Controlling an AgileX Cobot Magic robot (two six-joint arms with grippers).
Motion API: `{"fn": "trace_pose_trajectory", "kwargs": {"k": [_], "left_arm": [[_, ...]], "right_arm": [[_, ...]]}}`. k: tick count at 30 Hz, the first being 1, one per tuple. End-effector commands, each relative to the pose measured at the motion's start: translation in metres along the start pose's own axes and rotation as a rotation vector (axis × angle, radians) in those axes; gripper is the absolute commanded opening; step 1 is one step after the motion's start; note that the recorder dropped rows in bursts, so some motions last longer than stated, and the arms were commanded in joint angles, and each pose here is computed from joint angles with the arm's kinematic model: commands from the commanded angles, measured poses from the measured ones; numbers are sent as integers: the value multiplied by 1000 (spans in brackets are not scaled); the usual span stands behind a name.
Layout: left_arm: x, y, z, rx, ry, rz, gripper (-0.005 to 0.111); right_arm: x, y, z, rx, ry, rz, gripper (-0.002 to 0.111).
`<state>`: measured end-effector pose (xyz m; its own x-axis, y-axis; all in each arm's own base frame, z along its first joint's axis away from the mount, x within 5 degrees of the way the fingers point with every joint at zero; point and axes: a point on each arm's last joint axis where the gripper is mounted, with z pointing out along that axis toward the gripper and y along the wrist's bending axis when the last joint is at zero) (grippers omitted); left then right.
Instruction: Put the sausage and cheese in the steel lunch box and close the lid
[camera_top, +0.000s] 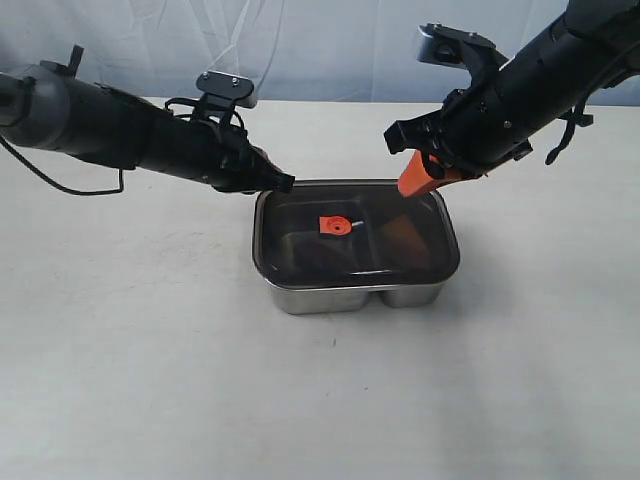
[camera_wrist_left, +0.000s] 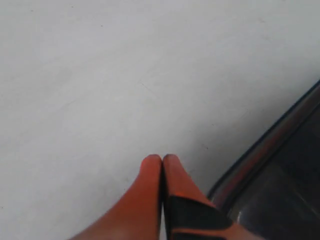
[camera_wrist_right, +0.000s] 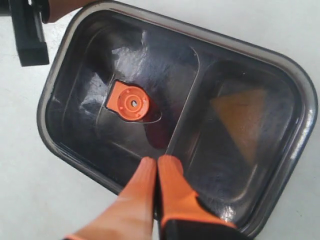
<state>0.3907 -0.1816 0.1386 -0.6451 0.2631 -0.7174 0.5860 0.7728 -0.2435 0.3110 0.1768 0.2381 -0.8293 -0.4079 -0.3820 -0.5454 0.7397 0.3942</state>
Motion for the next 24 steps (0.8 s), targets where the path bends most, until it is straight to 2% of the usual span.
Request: {"fn": "trace_pose_trajectory", "kwargs": {"k": [1, 8, 16, 24], "left_arm": [[1, -4, 1, 41, 8, 13, 0], [-1, -7, -3, 52, 21, 64, 0], [-19, -5, -23, -57, -19, 116, 0], [-26, -8, -33, -65, -40, 126, 0]], "right_arm": [[-1, 2, -4, -3, -13, -8, 2], [-1, 2, -4, -3, -13, -8, 2], [-1, 2, -4, 0, -12, -11, 2], [0, 1, -4, 7, 0, -20, 2]]}}
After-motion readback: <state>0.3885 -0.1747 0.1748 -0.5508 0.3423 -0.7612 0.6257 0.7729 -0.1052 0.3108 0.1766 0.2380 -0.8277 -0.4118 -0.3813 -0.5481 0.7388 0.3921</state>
